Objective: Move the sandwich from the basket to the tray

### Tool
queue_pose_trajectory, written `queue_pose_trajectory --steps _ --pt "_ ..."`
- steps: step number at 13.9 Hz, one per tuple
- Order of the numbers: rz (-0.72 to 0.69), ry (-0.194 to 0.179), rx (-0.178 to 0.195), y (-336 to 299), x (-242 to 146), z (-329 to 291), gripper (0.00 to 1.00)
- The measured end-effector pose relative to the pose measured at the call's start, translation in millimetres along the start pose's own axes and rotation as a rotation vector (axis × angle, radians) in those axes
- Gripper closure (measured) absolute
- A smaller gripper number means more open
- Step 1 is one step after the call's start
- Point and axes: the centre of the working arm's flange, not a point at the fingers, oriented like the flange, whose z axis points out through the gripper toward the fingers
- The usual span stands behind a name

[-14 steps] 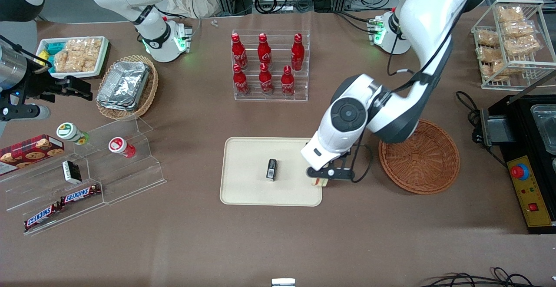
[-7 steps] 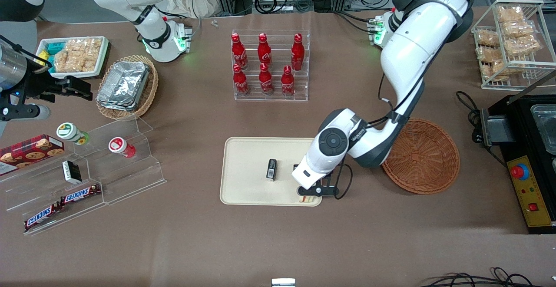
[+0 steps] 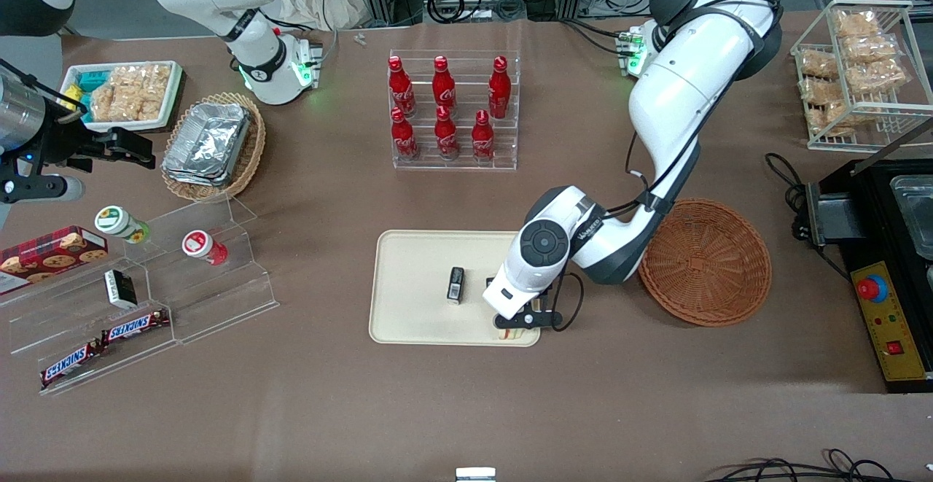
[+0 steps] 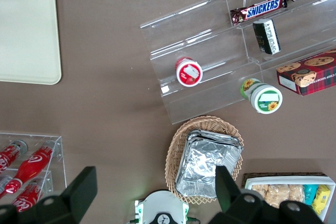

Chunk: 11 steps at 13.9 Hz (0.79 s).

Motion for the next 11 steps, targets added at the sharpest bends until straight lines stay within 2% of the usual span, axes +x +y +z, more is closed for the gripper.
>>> queue_pose_trajectory --steps 2,3,6,8,10,11 --pt "0.013 0.010 0.021 -0.8 0.1 -0.4 0.84" --pt "0.012 0.019 0.028 -0.7 0.5 -1.3 0.78" --pt "-0.015 0.040 0.028 -0.4 4.3 -9.6 0.50" --pt "-0.024 0.079 0.012 1.0 10.0 -38.6 0.28" --pt "-0.050 0.111 0.027 -0.7 9.7 -85.9 0.08" --pt "-0.089 0.122 0.043 -4.8 8.3 -110.8 0.01"
